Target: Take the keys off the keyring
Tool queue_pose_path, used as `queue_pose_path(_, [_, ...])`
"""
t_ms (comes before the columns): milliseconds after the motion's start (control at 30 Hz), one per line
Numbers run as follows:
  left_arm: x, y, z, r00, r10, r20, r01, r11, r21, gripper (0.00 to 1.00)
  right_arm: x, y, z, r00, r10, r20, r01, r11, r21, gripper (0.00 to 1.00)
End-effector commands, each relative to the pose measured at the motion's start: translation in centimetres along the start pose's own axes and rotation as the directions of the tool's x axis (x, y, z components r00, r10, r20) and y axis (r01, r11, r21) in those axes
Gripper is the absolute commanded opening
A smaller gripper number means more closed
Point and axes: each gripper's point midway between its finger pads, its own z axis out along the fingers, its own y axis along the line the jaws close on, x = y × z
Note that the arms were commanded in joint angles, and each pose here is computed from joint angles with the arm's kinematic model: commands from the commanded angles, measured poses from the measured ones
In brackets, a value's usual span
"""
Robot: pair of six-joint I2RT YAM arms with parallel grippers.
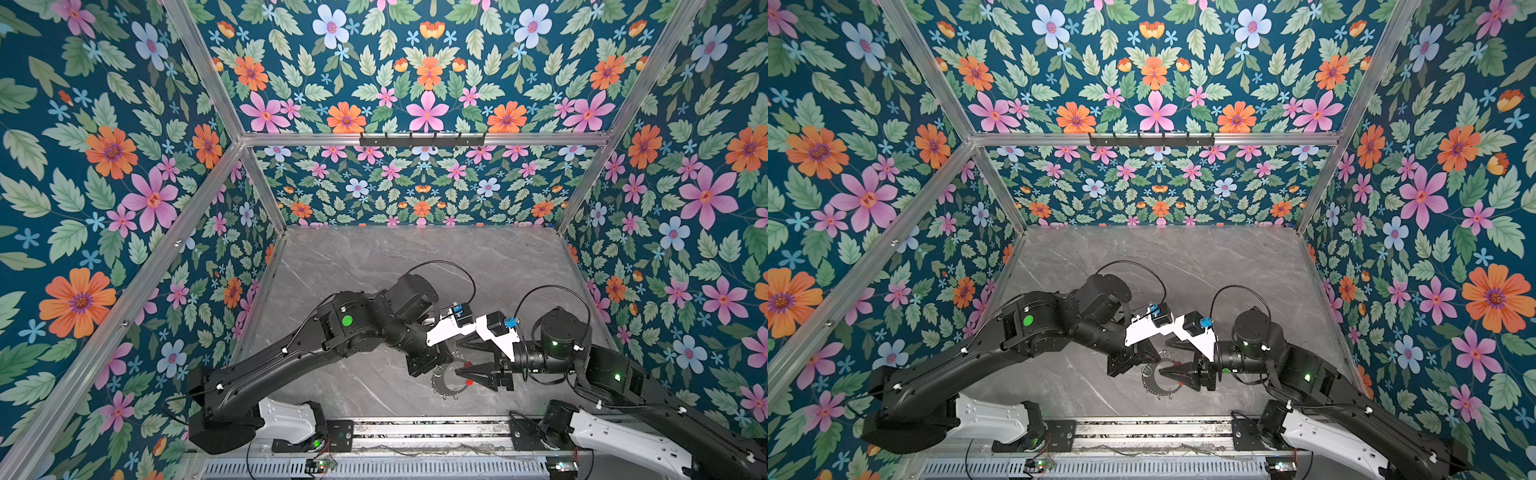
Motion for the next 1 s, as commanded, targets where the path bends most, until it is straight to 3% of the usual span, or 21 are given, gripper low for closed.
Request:
queue_pose_path(0, [-0.8,-0.2,-0.3,0.998,0.033,0.046,-0.033,0.999,0.003,0.00,-0.5,-0.6,-0.8,0.999,-0.006,0.039,0.004,0.999,0.046,0.66])
queue_pose_path(100, [-0.9,-0.2,-0.5,0.997,0.045,0.066,-0.045,0.999,-0.001,0.00,-0.5,-0.9,-1.4,0.998,0.014,0.063,-0.016,0.999,0.032,0.66])
queue_pose_path(333, [-1.2,-0.6,-0.8,0.993,0.066,0.100,-0.067,0.998,0.008,0.00,-0.8,0.9,-0.4,0.997,0.052,0.063,-0.039,0.980,-0.195,0.65])
queue_pose_path(467, [-1.2,-0.6,-0.9,0.991,0.077,0.107,-0.078,0.997,0.006,0.00,-1.0,1.2,-0.1,0.997,0.057,0.058,-0.042,0.972,-0.231,0.64])
queue_pose_path(833, [-0.9,-0.5,-1.3,0.988,0.098,0.117,-0.097,0.995,-0.011,0.00,-0.2,0.9,0.6,0.996,0.089,0.030,-0.079,0.966,-0.246,0.39])
queue_pose_path(967, [-0.8,-0.4,-1.4,0.988,0.100,0.118,-0.098,0.995,-0.019,0.00,-0.2,0.7,0.6,0.995,0.093,0.031,-0.083,0.967,-0.239,0.24])
